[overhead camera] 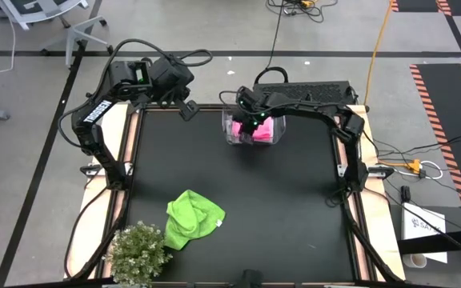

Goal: Fold microfiber towels
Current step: Stack the folded pink microfiber cloth on top of the gray microfiber cloth in the transparent bin

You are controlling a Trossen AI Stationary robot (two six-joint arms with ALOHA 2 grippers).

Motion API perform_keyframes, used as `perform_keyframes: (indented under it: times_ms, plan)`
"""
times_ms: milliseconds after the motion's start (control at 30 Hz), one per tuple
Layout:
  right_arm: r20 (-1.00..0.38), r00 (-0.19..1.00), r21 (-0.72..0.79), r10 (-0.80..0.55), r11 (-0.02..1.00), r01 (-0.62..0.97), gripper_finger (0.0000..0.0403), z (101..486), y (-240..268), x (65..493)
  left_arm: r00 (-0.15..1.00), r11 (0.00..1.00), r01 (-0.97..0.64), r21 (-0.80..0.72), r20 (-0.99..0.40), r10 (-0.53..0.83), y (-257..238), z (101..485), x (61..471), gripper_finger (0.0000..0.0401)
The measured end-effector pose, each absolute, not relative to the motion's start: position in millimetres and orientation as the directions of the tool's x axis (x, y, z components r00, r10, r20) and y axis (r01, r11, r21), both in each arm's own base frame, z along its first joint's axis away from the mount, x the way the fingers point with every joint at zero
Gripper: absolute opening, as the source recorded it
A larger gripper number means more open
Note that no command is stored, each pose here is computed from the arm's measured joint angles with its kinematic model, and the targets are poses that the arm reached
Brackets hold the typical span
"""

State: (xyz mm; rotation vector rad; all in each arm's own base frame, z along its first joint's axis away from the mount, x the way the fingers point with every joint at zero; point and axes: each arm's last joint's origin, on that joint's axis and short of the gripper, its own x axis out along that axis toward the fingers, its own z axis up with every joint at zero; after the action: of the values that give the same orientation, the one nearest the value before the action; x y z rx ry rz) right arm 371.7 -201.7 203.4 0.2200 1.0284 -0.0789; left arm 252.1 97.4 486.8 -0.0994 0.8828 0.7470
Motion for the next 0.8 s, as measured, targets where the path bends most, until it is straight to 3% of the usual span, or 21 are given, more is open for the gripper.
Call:
perform_keyframes:
  times_ms: [100, 233, 533, 800]
  plan:
    - [-0.834, 0.551, 0.127, 0.009, 0.976, 0.177, 0.0000, 235, -199, 360, 0.403, 0.751, -0.621, 0.224, -0.731, 0.551, 97, 487, 252, 0.0003]
    - [-0.830, 0.546, -0.005, -0.116, 0.979, 0.202, 0.0000, 257, -209, 345, 0.402, 0.752, -0.619, 0.227, -0.731, 0.552, 98, 487, 252, 0.0003]
    - [-0.925, 0.358, -0.008, -0.128, 0.948, 0.320, 0.0000, 221, -250, 311, 0.402, 0.753, -0.617, 0.228, -0.731, 0.552, 98, 487, 252, 0.0003]
    - [-0.950, 0.300, 0.028, -0.087, 0.932, 0.360, 0.0000, 192, -252, 294, 0.401, 0.753, -0.615, 0.233, -0.731, 0.553, 99, 487, 252, 0.0003]
